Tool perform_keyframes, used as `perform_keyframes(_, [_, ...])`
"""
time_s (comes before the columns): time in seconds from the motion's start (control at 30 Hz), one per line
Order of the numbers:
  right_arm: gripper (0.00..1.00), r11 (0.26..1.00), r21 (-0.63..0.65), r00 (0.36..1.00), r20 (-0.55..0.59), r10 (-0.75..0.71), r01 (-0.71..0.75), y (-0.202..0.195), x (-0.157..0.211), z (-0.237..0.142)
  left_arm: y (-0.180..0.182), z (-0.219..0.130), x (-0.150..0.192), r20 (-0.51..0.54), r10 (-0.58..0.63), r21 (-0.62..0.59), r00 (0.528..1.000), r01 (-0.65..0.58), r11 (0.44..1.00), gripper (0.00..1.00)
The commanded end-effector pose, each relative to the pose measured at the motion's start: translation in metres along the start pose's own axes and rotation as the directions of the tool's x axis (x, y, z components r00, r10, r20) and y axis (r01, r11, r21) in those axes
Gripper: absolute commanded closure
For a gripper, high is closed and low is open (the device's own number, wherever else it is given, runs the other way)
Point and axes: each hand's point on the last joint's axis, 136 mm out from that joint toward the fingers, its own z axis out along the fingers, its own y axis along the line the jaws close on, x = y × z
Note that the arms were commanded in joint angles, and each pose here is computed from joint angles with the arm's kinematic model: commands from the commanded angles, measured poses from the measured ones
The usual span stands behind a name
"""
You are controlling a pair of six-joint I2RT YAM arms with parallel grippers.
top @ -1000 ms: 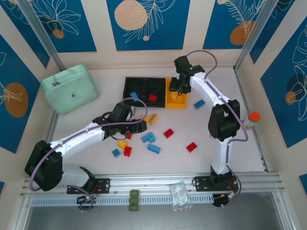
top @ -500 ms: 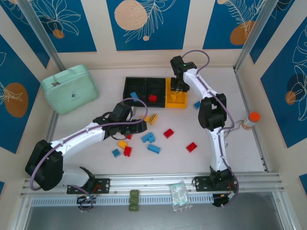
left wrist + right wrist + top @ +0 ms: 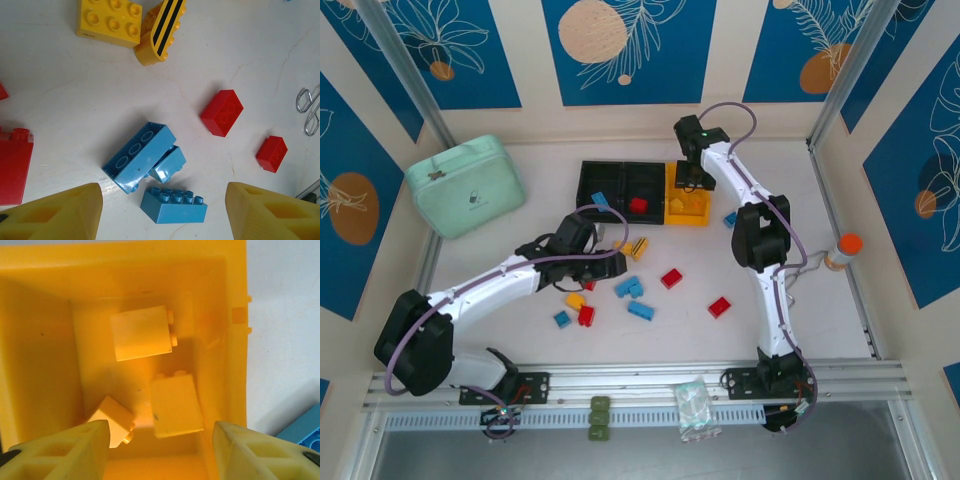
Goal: Sort the legos into containers by color
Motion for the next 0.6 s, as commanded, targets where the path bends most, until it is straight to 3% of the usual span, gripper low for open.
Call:
perform_keyframes(0.0, [0.43, 1.000, -0.011, 0.999, 0.032, -0.008, 0.009, 0.005, -0.005, -0.023, -0.004, -0.002, 0.000, 0.003, 0.014, 0.011, 1.000, -0.014, 1.000, 0.34])
perform_keyframes(0.27, [0.43, 0.982, -0.188, 0.996, 0.092, -0.019, 0.036, 0.022, 0.023, -0.088, 0.012, -0.024, -0.008, 0.050, 0.028, -0.089, 0.998, -0.024, 0.996, 0.34])
perform_keyframes(0.57, [0.44, 0.873, -0.485, 0.999, 0.034, -0.033, 0.045, 0.039, 0.119, -0.121, 0.041, -0.042, -0.001, 0.038, 0.037, -0.218, 0.999, -0.028, 0.975, 0.35])
